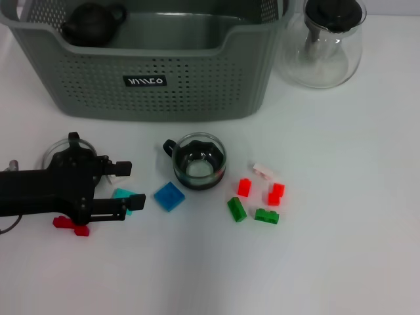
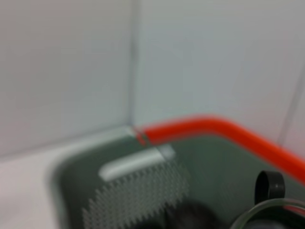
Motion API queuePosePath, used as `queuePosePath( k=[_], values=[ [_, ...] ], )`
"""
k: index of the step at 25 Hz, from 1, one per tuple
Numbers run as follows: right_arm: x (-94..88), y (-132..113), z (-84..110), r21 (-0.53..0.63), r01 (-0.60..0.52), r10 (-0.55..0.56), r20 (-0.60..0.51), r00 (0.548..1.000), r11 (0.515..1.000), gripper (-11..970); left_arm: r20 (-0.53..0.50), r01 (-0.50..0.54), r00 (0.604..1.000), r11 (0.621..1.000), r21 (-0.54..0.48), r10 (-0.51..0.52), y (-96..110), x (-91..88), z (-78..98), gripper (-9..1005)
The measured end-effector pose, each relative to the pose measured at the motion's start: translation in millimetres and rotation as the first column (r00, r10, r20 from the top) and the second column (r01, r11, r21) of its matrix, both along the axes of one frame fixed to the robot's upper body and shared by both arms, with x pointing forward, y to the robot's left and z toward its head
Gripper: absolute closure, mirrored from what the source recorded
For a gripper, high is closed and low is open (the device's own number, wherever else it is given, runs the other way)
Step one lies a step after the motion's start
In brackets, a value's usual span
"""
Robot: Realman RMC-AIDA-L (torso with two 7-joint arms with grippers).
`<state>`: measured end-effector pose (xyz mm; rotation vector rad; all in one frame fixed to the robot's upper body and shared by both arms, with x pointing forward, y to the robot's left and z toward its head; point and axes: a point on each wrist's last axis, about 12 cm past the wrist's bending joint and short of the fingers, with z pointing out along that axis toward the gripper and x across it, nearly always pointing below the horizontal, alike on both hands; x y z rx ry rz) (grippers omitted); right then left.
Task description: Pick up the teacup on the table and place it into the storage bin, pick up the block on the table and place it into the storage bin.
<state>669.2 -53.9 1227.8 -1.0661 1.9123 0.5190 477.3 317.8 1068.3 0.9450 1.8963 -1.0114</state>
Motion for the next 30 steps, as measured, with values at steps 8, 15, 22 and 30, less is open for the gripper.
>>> queuePosePath(
  k=[8, 15, 22, 30],
  values=[
    [22.2, 15.4, -42.6, -0.165, 0.131, -0.138, -0.031, 0.990, 0.978, 900, -0.005, -0.008, 1.000, 1.000, -0.006, 0.008, -0.9, -1.4, -3.4, 273],
    [20.6, 0.5, -56.0, -0.182, 0.152, -0.167, -0.072, 0.983, 0.972, 900, 0.002, 0.000, 1.000, 1.000, -0.005, 0.000, -2.3, 0.7, -2.4, 274],
    [20.1, -3.4, -55.6, -0.161, 0.159, -0.178, -0.106, 0.978, 0.974, 900, 0.008, 0.006, 1.000, 1.000, -0.003, -0.006, -3.7, 3.4, -1.0, 274],
    [21.4, -4.4, -52.7, -0.145, 0.170, -0.187, -0.116, 0.975, 0.975, 866, 0.012, 0.005, 1.000, 1.000, -0.004, -0.005, -4.0, 4.6, -0.3, 275]
  ],
)
